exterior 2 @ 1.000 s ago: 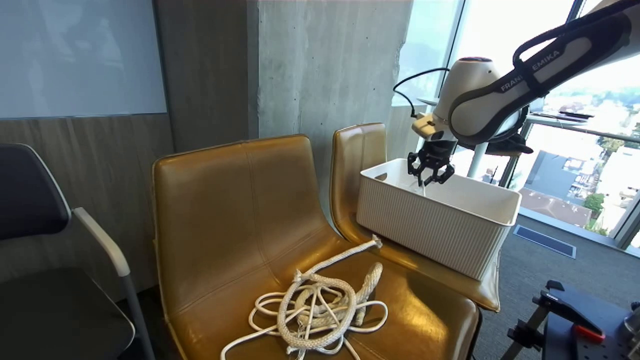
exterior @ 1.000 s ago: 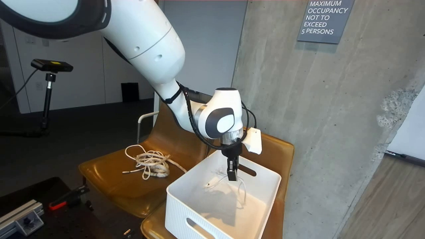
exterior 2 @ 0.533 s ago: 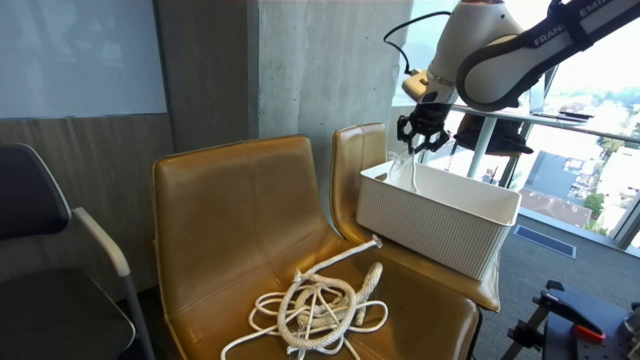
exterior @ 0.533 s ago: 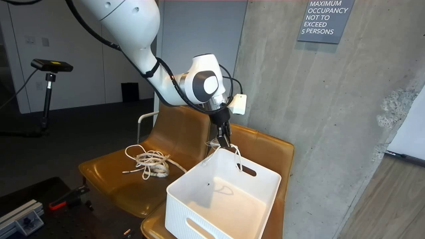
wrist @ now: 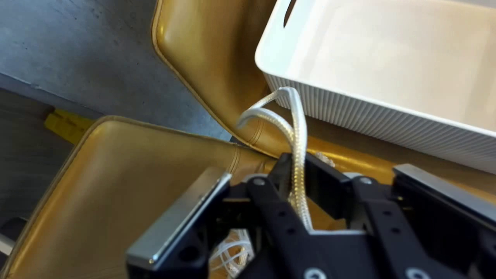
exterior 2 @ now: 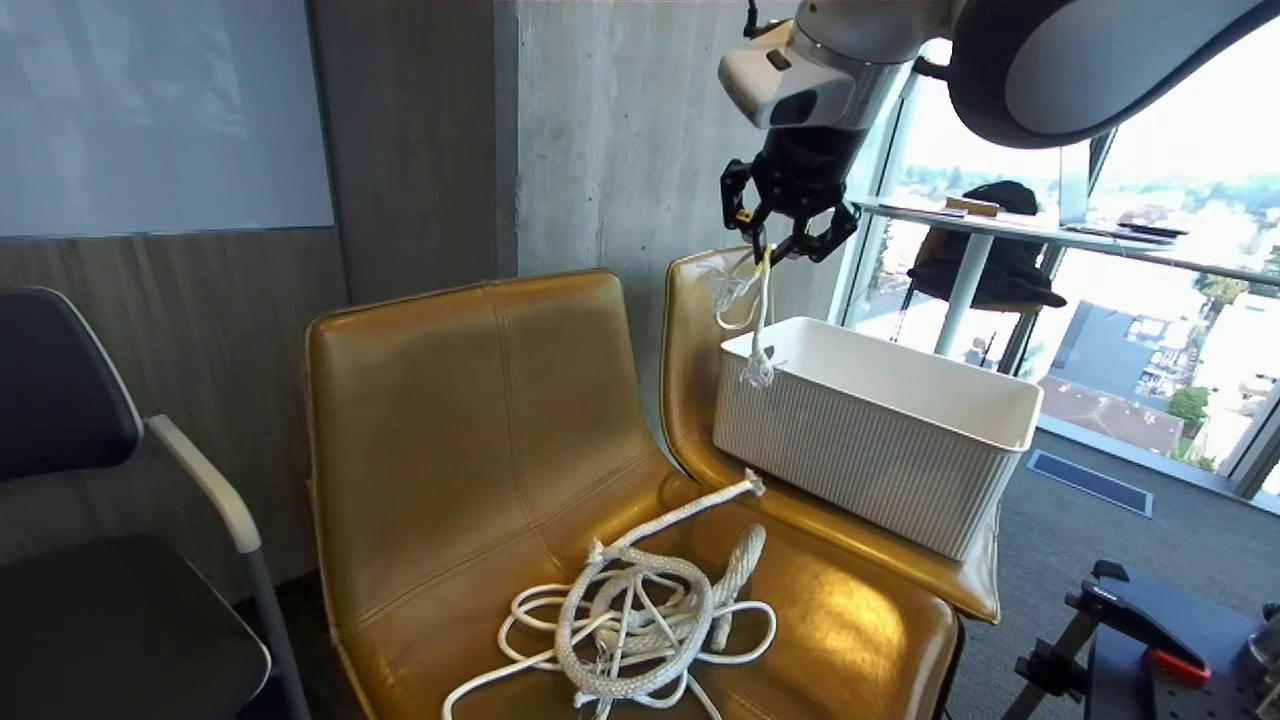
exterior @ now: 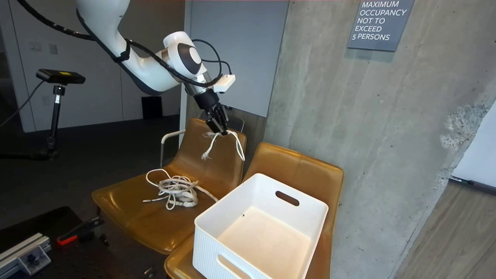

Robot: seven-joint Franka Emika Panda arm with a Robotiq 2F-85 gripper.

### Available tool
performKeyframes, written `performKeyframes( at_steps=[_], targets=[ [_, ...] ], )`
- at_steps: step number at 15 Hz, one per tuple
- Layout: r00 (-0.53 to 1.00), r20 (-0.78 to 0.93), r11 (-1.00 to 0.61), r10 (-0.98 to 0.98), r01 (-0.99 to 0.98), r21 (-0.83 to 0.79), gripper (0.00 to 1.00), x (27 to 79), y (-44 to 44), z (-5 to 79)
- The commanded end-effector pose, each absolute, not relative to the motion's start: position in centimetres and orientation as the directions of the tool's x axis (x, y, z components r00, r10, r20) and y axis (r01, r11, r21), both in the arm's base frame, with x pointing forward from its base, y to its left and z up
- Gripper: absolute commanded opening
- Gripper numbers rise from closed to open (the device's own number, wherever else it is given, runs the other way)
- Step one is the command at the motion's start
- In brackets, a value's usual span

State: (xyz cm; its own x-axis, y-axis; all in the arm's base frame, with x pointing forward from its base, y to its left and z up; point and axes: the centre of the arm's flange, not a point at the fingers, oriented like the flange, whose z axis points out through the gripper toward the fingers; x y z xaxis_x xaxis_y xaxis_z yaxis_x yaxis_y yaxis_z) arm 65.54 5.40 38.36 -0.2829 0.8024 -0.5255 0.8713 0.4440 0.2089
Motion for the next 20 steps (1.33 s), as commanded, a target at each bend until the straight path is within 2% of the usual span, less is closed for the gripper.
performKeyframes(
  at_steps=[1, 8, 9, 10, 12, 19, 20],
  targets=[
    [-0.267, -0.545, 0.429, 0.795, 0.882, 0.195, 0.03, 62.8, 12.5, 37.2],
    [-0.27, -0.465, 0.399, 0.843, 0.894, 0.205, 0.03, 60.0, 20.9, 32.5],
    [-0.265, -0.45, 0.389, 0.853, 0.897, 0.209, 0.18, 59.8, 21.6, 32.2],
    [-0.259, -0.438, 0.379, 0.861, 0.9, 0.214, 0.4, 59.7, 22.2, 31.9],
    [-0.257, -0.406, 0.367, 0.877, 0.904, 0.22, 0.43, 59.7, 23.0, 31.5],
    [-0.236, -0.297, 0.306, 0.925, 0.927, 0.217, 0.92, 61.3, 21.6, 31.3],
    [-0.23, -0.343, 0.313, 0.911, 0.926, 0.211, 0.75, 60.2, 22.3, 31.1]
  ],
)
